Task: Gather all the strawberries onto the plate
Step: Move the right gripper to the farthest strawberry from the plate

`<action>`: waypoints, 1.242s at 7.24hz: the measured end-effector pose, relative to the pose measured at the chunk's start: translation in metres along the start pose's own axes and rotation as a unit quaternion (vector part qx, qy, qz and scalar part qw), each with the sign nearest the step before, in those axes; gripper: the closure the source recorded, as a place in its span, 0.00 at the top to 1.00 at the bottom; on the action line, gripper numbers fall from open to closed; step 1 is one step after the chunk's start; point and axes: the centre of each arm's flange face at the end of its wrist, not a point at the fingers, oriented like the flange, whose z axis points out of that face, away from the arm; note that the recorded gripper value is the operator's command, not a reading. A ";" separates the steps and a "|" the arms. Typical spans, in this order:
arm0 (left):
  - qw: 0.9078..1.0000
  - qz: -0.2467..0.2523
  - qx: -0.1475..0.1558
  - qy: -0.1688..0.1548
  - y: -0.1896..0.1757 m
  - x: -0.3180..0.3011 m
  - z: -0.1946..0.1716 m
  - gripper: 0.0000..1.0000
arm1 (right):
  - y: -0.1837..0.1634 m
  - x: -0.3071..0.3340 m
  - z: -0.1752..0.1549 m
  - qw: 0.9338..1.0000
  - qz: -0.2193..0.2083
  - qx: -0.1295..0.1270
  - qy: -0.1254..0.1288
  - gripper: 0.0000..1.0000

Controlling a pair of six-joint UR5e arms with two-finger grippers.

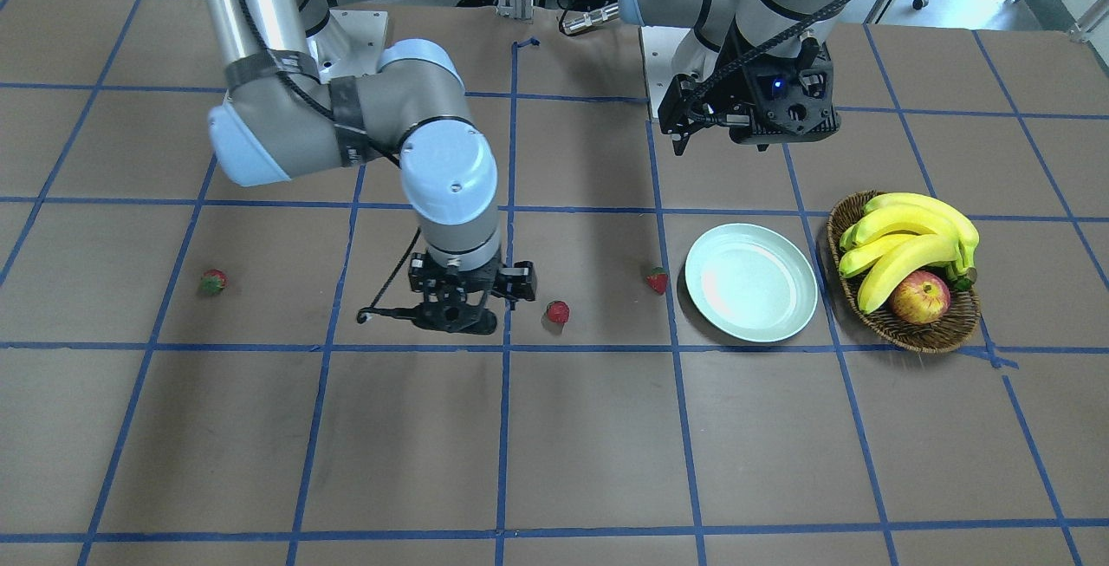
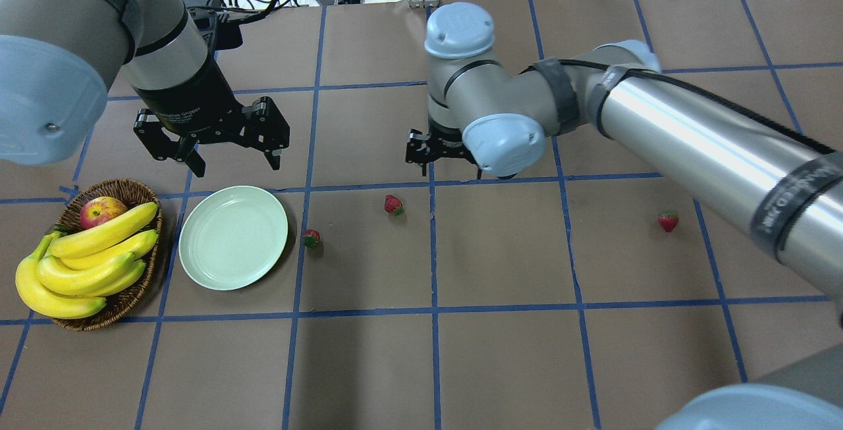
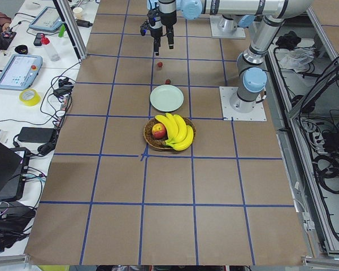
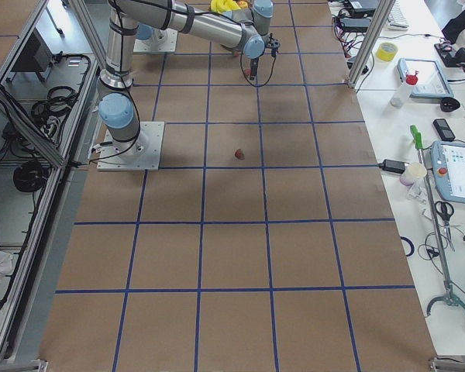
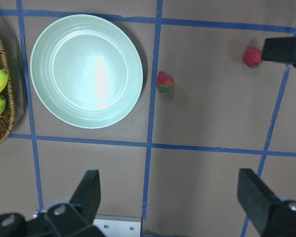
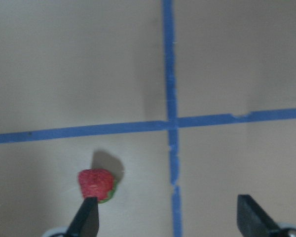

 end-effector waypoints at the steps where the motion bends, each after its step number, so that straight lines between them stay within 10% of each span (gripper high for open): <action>1: 1.000 0.000 0.000 0.000 0.000 0.000 0.000 1.00 | -0.012 0.058 -0.010 1.000 -0.010 -0.007 0.003 1.00; 4: 1.000 0.000 0.000 0.000 0.000 0.000 0.000 1.00 | -0.029 0.201 -0.005 0.998 -0.061 -0.019 0.001 1.00; 9: 1.000 0.000 0.000 -0.001 0.001 0.000 -0.001 1.00 | -0.010 0.306 0.060 0.995 -0.063 -0.034 0.072 0.91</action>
